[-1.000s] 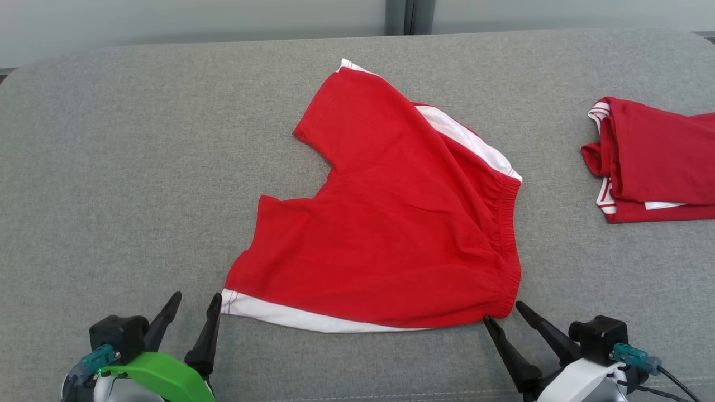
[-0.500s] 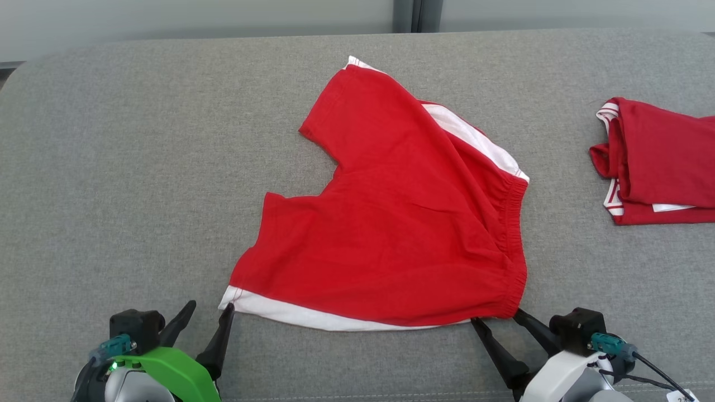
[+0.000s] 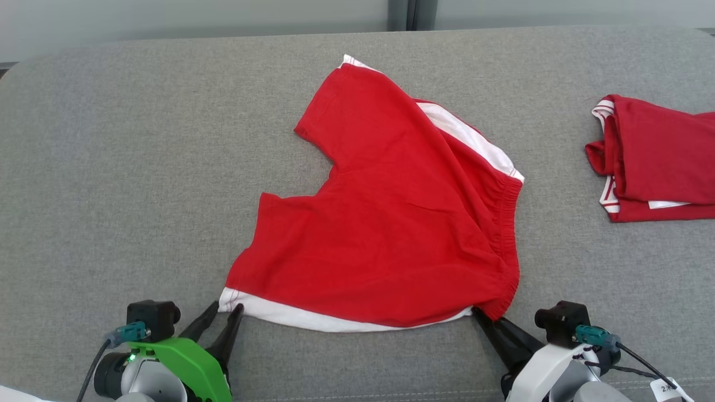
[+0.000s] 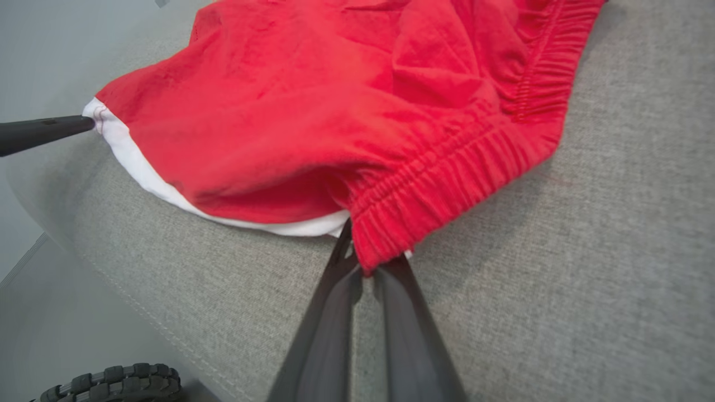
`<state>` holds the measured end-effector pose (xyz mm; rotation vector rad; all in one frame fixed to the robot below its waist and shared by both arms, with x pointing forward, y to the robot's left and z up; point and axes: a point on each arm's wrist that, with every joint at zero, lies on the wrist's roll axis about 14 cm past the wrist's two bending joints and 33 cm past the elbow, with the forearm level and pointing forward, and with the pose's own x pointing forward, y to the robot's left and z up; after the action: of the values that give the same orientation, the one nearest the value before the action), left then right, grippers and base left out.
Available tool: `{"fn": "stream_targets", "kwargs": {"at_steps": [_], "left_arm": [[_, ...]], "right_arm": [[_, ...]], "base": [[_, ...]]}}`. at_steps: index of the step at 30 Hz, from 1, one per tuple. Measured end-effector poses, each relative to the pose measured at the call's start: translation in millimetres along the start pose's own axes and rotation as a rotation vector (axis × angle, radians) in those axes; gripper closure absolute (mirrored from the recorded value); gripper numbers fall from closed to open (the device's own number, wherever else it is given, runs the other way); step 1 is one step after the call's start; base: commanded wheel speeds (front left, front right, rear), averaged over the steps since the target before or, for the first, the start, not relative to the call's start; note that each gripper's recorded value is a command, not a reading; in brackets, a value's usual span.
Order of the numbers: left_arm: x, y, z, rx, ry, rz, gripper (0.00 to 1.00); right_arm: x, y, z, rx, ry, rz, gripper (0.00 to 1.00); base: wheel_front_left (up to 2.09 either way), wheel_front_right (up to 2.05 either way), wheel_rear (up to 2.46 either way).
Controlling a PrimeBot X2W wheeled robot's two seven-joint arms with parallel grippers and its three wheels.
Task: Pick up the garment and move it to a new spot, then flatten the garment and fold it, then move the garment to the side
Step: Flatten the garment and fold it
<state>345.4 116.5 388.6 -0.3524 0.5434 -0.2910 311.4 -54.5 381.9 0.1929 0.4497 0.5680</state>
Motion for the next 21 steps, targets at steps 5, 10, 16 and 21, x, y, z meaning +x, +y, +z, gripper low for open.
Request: {"fn": "stream_targets", "kwargs": {"at_steps": [5, 10, 16, 21], "left_arm": [[2.7, -6.4, 0.5, -0.006, 0.000, -0.028, 1.00], [1.4, -5.2, 1.0, -0.002, -0.004, -0.030, 1.00], [-2.7, 1.7, 10.9, -0.010, -0.042, -0.022, 1.00], [-7.6, 5.3, 37.7, -0.086, -0.141, -0.023, 1.00]], "right_arm": [[-0.3, 1.0, -2.5, 0.013, 0.002, -0.002, 1.00], [0.8, 2.2, -1.2, 0.031, -0.004, 0.002, 1.00], [1.4, 21.6, -1.4, 0.053, 0.001, 0.068, 1.00], [-3.1, 36.4, 0.9, 0.080, 0.001, 0.128, 1.00]], "base": [[0.00, 0.00, 0.00], [0.00, 0.00, 0.00], [0.00, 0.00, 0.00], [0.00, 0.00, 0.00]]}}
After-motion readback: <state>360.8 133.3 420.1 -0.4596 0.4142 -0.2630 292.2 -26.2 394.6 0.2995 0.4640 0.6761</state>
